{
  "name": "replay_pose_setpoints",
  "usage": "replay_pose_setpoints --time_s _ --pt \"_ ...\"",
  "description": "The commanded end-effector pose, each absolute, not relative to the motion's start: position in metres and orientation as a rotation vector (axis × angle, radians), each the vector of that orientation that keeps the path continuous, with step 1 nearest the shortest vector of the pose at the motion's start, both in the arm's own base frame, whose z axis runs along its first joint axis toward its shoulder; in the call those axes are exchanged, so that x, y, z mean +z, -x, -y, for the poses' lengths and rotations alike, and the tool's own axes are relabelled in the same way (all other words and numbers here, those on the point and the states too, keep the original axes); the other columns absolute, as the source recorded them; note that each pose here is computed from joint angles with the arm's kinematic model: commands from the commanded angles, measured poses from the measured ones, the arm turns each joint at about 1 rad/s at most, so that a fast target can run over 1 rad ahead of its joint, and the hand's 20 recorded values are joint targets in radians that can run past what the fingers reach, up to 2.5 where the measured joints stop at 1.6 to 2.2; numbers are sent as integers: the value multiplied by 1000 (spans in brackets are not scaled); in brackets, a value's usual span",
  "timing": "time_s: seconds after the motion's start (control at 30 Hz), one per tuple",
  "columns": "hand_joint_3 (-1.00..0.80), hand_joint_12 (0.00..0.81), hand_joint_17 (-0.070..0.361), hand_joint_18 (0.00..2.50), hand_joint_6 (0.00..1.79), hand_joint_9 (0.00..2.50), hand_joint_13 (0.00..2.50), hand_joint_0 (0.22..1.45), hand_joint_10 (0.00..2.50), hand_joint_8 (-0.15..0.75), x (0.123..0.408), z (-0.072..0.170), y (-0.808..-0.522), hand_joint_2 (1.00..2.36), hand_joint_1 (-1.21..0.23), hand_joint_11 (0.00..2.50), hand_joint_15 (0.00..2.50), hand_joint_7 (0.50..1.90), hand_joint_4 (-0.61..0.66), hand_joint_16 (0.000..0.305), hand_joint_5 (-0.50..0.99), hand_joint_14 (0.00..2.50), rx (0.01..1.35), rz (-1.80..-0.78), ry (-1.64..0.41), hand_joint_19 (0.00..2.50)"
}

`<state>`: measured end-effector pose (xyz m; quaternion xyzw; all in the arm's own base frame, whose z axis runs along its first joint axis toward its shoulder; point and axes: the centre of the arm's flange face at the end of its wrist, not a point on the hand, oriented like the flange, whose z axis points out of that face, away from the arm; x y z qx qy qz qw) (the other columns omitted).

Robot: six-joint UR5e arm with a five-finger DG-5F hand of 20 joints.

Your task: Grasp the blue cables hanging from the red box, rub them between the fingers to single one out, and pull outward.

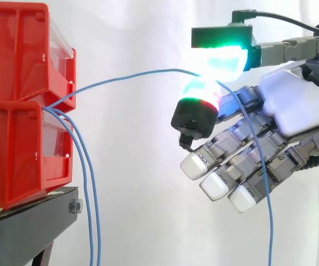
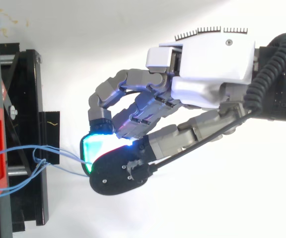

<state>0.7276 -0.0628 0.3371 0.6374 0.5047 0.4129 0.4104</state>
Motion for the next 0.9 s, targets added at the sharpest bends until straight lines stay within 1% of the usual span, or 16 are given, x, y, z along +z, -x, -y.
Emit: replay_pose_setpoints --time_s 0.0,0.37,0.87 --pt "85 474 140 630 919 724 647 591 4 315 337 62 -728 1204 -842 132 349 1261 -207 62 -90 12 1040 -1272 -1604 300" --pt "75 475 140 631 919 730 649 587 3 317 337 63 -728 1219 -840 140 350 1261 -206 62 -90 11 1039 -1271 -1605 299" --pt "85 474 139 630 920 739 648 591 3 320 337 63 -728 1200 -840 139 354 1256 -207 62 -90 11 1039 -1271 -1605 296"
